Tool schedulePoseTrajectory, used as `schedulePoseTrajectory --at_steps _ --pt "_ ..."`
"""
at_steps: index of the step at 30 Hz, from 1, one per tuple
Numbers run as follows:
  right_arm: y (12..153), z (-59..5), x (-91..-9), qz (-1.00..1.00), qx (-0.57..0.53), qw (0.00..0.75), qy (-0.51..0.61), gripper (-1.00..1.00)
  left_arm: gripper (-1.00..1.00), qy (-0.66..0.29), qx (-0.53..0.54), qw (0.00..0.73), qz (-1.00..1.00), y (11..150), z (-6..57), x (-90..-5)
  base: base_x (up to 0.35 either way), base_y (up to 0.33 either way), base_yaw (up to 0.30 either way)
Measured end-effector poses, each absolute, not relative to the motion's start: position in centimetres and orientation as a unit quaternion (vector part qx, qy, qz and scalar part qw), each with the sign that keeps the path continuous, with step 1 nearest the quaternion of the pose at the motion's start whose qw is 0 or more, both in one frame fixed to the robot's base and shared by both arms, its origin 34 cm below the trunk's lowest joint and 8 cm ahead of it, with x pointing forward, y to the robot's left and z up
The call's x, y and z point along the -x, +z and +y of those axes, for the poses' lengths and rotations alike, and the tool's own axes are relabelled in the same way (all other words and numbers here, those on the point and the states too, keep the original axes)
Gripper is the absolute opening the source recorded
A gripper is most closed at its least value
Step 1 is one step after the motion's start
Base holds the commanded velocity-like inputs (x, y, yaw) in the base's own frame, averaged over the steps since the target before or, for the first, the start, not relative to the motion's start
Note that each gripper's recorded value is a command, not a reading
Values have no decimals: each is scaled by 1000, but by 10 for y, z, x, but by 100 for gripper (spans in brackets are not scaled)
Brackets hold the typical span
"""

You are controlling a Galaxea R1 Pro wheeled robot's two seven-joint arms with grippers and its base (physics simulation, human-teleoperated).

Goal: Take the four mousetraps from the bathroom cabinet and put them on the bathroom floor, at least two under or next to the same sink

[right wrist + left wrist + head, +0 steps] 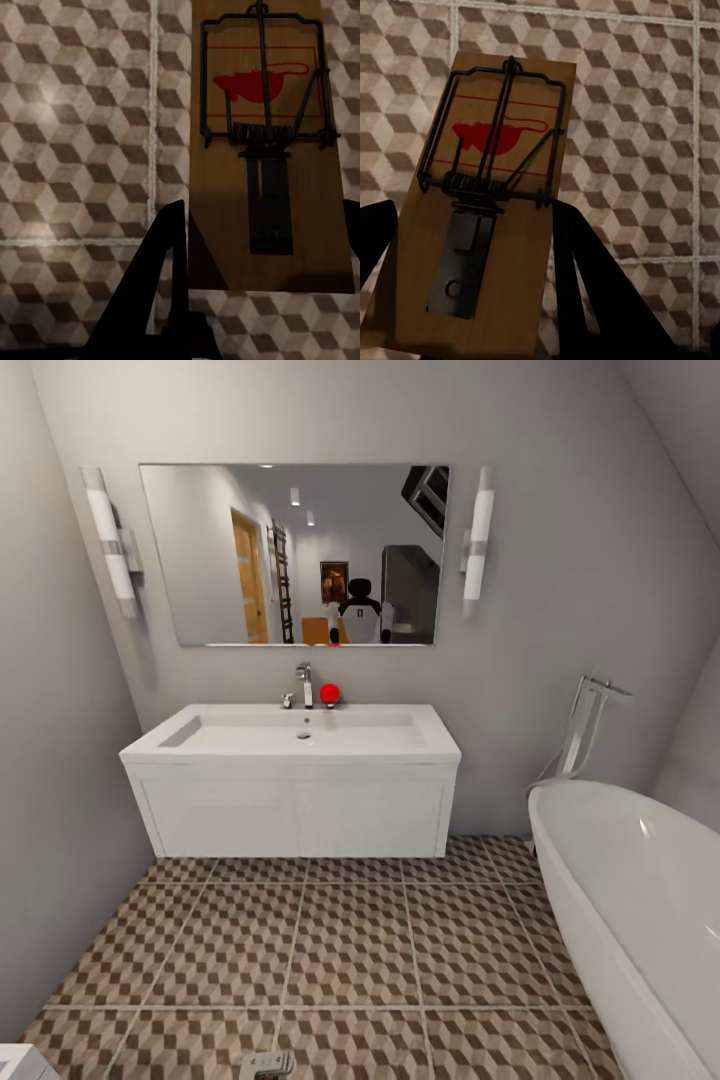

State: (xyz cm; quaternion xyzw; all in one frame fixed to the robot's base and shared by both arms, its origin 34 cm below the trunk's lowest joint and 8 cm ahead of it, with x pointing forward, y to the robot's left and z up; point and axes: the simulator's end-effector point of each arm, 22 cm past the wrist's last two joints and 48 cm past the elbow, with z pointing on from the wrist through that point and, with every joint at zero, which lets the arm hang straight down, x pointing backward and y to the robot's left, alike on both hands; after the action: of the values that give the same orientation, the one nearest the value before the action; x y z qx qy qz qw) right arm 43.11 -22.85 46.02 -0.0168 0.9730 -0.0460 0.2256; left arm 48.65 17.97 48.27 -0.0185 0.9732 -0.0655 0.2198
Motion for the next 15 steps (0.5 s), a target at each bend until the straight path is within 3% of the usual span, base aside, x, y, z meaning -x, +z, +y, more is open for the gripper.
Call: schedulePoseTrajectory --at_steps 15 --pt "433 -229 -428 973 17 224 -46 -100 -100 -65 18 220 973 455 180 -484 0 0 0"
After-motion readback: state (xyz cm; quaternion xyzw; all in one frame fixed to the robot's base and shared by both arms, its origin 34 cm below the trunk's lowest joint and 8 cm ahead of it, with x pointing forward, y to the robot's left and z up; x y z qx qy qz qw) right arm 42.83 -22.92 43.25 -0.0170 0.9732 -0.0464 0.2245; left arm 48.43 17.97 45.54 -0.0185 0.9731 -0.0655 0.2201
